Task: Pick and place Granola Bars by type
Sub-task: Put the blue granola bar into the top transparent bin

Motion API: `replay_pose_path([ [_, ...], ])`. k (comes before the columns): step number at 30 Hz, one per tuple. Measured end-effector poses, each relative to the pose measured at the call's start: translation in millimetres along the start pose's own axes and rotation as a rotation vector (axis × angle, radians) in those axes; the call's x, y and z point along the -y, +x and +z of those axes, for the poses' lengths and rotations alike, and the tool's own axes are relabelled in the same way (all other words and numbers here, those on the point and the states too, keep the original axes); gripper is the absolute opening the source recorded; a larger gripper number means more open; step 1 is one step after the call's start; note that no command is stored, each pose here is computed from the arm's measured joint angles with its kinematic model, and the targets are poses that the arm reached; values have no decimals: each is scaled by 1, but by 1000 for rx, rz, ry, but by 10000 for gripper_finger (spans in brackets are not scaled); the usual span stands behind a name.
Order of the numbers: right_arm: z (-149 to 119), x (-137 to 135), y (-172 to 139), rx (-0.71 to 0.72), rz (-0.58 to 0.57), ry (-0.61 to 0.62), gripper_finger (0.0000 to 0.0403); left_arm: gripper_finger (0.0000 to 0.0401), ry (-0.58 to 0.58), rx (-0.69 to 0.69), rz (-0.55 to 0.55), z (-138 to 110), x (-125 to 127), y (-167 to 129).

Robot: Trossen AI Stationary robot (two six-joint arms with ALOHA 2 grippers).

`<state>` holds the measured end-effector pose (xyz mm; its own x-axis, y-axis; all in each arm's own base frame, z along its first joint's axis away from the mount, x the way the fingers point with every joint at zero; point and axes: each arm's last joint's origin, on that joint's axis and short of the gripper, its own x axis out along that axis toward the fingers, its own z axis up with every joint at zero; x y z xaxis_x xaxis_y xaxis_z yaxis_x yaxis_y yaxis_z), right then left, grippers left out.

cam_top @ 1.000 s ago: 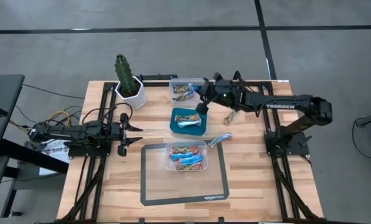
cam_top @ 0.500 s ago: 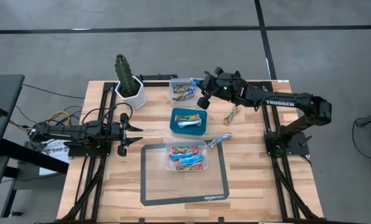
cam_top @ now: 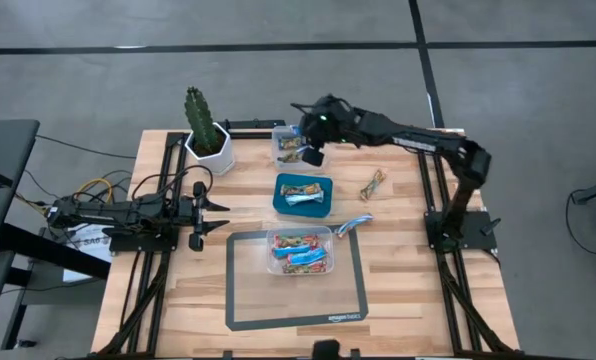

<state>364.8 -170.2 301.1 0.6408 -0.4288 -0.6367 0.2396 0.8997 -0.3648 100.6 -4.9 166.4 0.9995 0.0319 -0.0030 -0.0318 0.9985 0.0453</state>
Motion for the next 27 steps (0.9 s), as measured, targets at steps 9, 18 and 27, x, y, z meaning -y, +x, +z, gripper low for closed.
replay_pose_path([
  [9,11,21,45,-149,153,-68,54,153,0,0,0,0,0,0],
  [18,1,20,87,-276,273,-101,54,153,0,0,0,0,0,0],
  [27,-9,22,97,-311,325,-98,54,153,0,0,0,0,0,0],
])
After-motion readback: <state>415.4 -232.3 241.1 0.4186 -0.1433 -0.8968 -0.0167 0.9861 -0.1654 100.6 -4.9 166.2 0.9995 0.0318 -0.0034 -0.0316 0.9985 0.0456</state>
